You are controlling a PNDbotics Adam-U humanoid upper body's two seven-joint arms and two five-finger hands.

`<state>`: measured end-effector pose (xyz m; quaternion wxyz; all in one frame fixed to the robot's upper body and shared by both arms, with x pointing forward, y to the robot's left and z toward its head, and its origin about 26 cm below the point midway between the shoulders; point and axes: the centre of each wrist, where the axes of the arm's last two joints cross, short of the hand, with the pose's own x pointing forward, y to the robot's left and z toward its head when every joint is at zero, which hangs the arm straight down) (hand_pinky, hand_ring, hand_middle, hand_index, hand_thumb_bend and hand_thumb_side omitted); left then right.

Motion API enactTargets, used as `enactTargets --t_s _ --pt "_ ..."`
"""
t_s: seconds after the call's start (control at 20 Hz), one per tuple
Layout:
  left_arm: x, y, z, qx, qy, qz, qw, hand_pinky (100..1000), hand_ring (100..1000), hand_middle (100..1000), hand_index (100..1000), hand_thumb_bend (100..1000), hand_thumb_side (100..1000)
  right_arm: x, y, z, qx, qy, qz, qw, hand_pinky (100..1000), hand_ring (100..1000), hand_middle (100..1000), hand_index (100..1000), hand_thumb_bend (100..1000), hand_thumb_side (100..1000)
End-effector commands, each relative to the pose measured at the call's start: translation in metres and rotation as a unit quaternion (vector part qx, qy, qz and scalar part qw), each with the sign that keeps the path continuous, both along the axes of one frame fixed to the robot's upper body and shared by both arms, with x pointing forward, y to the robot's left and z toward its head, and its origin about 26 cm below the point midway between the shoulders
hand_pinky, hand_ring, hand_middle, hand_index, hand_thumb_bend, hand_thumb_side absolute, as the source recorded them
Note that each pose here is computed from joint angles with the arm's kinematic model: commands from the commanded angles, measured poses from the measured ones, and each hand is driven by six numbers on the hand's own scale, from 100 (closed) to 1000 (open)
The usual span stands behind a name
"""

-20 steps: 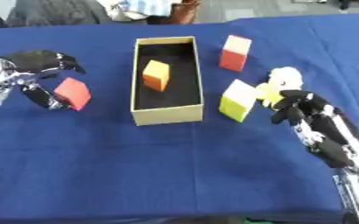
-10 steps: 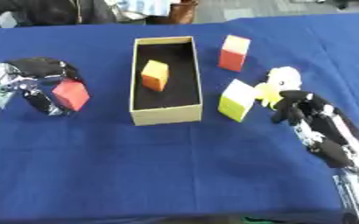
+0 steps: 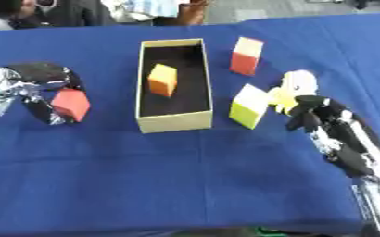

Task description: Pick up objects on the table and place them in the box.

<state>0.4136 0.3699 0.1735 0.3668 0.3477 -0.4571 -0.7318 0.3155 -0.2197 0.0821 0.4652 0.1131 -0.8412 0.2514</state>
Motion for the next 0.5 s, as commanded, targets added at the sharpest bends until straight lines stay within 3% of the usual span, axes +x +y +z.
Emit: enactTargets --t_s 0.05,0.5 --pt "-0.007 0.007 0.037 -0.003 -0.048 0.003 0.999 748 627 467 630 275 143 0.001 -0.001 0.005 -0.006 -0.010 0.003 1.000 576 572 611 795 100 466" --pt "-0.034 -0.020 0.093 -0.079 -0.128 -0.051 0.987 756 628 475 635 172 138 0.001 -0.002 0.005 -0.005 -0.009 0.001 1.000 577 571 611 795 100 467"
